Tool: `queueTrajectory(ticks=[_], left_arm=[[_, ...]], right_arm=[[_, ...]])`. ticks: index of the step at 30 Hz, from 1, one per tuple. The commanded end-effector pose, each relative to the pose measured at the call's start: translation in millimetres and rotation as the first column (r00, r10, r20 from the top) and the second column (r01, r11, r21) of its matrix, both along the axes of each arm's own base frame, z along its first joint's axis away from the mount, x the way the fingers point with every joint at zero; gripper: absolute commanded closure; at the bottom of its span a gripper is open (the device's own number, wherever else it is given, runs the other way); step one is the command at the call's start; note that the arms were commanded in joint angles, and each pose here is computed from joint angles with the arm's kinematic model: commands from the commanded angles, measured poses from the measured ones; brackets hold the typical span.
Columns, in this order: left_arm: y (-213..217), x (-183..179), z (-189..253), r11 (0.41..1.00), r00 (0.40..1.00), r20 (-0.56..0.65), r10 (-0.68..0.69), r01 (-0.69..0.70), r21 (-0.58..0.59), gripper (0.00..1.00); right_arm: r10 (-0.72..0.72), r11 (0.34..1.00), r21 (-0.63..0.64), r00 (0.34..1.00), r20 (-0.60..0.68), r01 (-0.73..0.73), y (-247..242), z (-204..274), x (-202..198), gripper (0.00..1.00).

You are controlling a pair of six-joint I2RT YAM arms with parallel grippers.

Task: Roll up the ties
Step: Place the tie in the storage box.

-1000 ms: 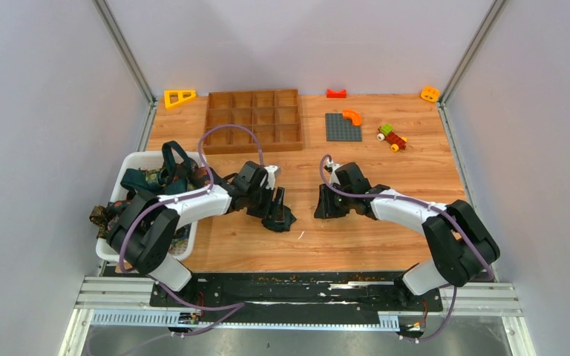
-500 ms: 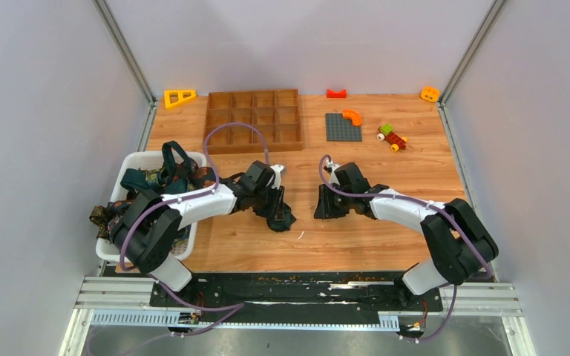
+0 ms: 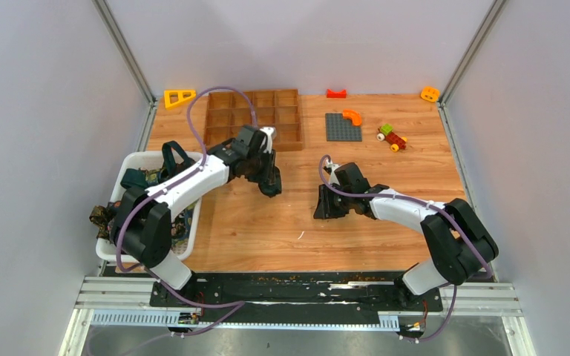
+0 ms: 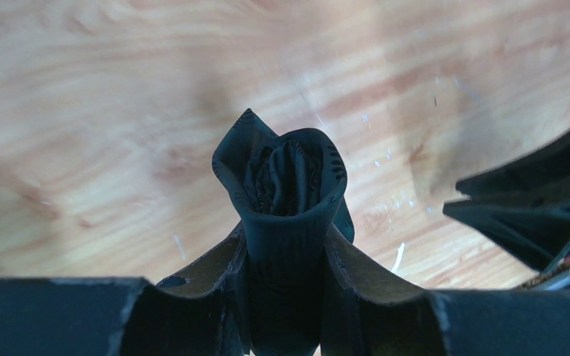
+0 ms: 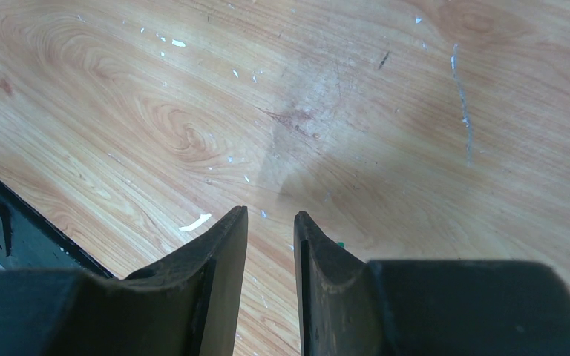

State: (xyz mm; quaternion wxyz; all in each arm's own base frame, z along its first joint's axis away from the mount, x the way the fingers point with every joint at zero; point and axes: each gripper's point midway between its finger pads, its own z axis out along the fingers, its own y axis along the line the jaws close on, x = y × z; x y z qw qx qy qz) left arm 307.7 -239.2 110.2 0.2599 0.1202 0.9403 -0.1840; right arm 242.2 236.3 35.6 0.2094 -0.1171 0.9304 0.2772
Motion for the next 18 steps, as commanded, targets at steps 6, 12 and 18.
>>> queueTrajectory(ticks=[6,12,18], left_arm=[[52.5,78.3,43.9,0.990,0.990,0.054,0.131,-0.133,0.036,0.78],[95.1,130.7,61.0,0.966,0.964,0.052,0.259,-0.259,-0.007,0.79],[131.5,173.4,68.3,0.935,0.935,0.039,0.353,-0.353,-0.024,0.79]], right_arm=[[0.026,0.999,0.041,0.998,0.064,-0.029,11.4,15.2,13.1,0.70],[0.028,0.999,0.042,0.998,0.063,-0.031,11.8,14.8,12.7,0.70],[0.037,0.998,0.043,0.997,0.061,-0.040,12.3,14.0,11.8,0.70]])
